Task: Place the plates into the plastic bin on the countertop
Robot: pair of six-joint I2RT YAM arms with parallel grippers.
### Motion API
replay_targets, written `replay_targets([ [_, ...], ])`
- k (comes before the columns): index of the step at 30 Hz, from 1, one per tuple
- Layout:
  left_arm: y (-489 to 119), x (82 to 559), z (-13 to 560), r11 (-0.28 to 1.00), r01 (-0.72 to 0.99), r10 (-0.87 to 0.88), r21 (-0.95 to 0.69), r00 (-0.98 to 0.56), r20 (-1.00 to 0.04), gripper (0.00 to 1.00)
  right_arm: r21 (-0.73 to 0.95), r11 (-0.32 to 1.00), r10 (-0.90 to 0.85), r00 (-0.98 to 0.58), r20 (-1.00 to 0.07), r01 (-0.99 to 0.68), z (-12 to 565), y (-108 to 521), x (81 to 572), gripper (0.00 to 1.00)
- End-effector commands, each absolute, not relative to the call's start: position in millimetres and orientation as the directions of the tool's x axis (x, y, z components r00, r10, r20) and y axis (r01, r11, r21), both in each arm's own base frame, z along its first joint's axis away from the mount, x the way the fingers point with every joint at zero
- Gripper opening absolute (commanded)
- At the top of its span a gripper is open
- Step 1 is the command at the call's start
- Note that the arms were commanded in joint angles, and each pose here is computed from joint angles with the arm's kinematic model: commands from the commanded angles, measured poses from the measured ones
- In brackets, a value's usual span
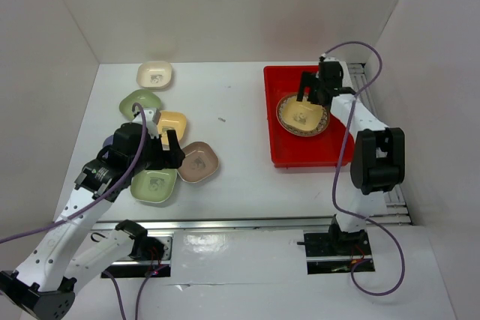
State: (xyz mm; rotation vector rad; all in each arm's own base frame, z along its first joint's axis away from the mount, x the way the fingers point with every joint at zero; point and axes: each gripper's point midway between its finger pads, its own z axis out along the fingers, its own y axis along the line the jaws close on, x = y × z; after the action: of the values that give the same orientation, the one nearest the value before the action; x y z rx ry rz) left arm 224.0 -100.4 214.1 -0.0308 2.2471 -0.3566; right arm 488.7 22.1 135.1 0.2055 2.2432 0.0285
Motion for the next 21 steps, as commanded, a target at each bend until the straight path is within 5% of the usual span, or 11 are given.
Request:
replay_targets([
  [1, -97, 231, 226, 0.959, 0.076, -0.178, -0.274, -0.592, -0.786, 1.00, 0.096, 0.982, 0.008, -0.477, -0.879, -0.160, 215, 140, 475, 1.00],
  [5, -49, 233, 222, 0.952, -0.200, -0.305, -0.233, -0.538, -0.786, 1.00, 0.096, 0.866, -0.173, -0.474, -0.863, -0.491, 195, 271, 420, 1.00],
  [11, 8, 226, 216, 0.840, -0.516, -0.438, -0.167, -0.465, -0.770, 1.00, 0.058, 0.739, -0.401, -0.508, -0.762, -0.671, 105, 384, 373, 0.97],
  [21, 14, 229, 215, 0.837, -0.518, -0.447, -0.176, -0.463, -0.765, 1.00, 0.013, 0.754, -0.466, -0.549, -0.694, -0.657, 32, 408, 368, 0.87],
])
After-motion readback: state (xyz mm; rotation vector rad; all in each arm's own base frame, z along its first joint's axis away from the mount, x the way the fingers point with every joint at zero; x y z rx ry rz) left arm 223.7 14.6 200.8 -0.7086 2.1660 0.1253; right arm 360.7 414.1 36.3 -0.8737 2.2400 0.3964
